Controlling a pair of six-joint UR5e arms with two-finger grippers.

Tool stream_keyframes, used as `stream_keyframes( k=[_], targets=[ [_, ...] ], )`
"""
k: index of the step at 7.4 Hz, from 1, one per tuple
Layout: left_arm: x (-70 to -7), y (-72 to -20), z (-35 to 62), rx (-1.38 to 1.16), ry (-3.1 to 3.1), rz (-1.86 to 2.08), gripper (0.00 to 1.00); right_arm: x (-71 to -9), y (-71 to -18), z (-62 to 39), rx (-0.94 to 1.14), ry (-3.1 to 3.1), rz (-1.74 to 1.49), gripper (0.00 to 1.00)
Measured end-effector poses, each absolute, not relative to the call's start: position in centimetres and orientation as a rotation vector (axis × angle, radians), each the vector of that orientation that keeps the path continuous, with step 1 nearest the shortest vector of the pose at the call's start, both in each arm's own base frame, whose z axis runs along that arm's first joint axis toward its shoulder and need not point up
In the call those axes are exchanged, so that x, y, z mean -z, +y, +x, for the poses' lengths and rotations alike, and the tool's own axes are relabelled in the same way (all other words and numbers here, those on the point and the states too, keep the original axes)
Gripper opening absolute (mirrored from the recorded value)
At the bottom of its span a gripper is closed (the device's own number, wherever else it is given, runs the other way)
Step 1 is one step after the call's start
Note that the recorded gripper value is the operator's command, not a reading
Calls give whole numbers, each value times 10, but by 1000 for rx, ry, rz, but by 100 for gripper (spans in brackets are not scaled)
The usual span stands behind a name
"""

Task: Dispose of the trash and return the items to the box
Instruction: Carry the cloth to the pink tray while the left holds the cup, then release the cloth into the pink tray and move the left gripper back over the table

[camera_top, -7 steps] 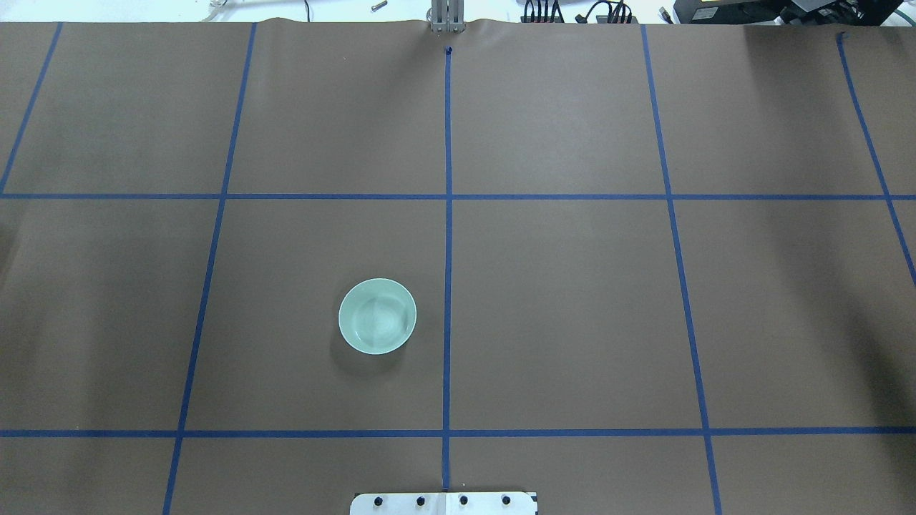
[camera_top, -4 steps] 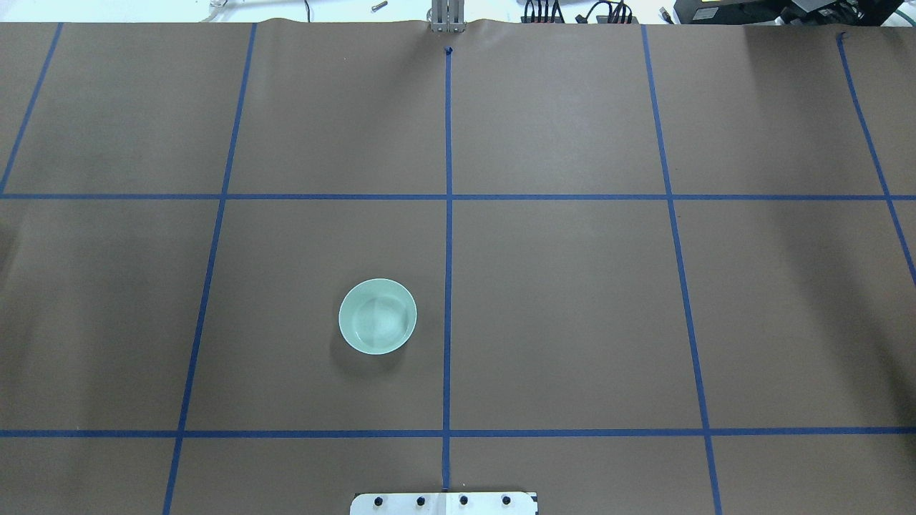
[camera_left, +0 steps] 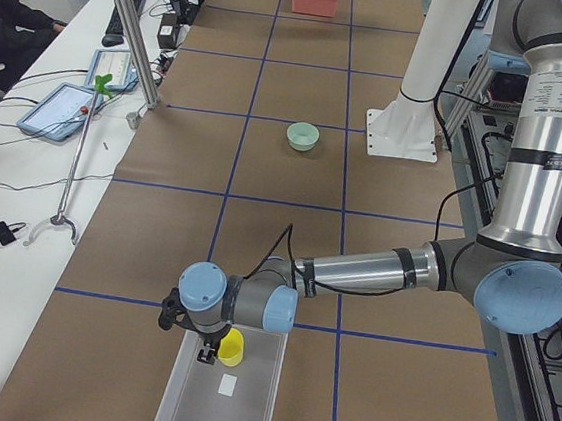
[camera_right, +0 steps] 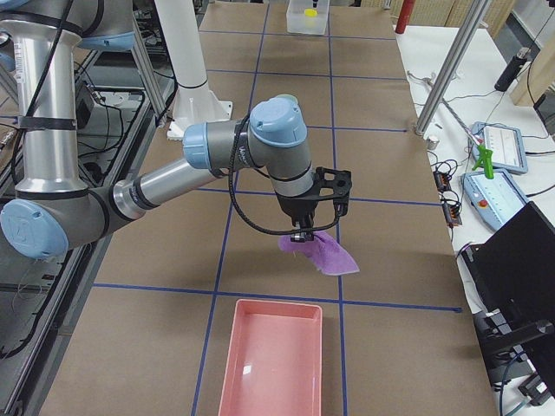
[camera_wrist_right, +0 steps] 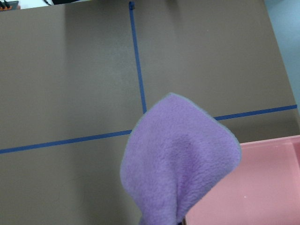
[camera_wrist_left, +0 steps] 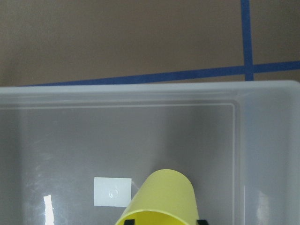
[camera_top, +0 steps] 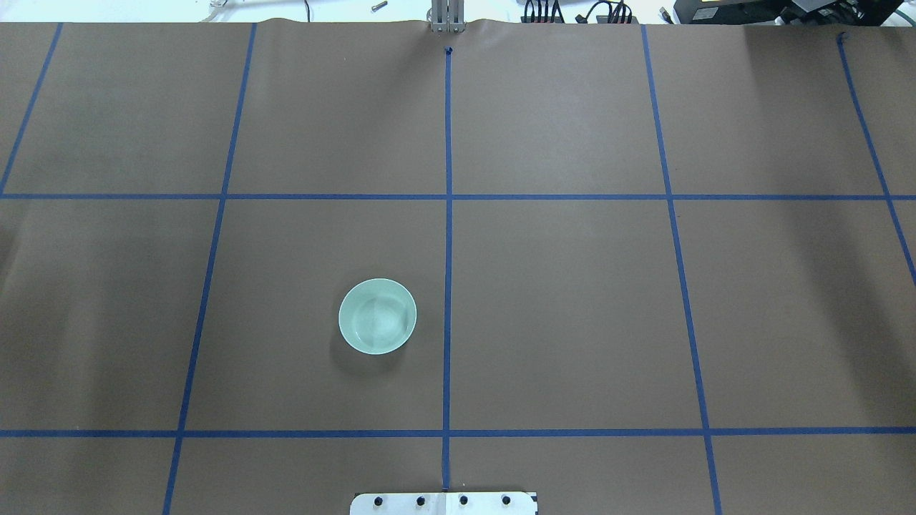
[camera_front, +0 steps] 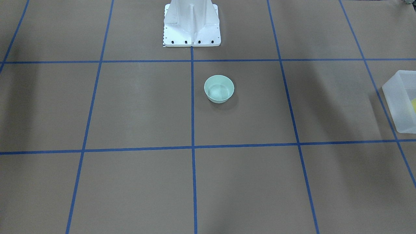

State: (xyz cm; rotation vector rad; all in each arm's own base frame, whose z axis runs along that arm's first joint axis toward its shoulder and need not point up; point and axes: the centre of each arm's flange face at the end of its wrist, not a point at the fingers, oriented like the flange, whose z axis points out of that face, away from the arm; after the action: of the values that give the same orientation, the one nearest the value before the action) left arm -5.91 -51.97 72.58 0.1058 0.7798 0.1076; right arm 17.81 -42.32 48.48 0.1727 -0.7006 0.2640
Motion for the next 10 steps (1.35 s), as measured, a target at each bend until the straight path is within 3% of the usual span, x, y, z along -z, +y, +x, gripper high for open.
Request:
stream_keyframes(
  k=[3, 5, 9, 10],
  targets=[
    [-626, -572, -108, -8, 804, 154, 98, -510, -424, 213, -261, -583, 167, 0],
    [-544, -587, -115, 81, 815, 166, 98, -580, -429, 227, -220, -575, 87, 0],
    [-470, -585, -80, 212, 856, 157, 98, -713, -411, 223, -231, -606, -58, 0],
    [-458, -584, -72, 237, 865, 153, 98, -729, -398, 218, -238, -613, -83, 71]
  ],
)
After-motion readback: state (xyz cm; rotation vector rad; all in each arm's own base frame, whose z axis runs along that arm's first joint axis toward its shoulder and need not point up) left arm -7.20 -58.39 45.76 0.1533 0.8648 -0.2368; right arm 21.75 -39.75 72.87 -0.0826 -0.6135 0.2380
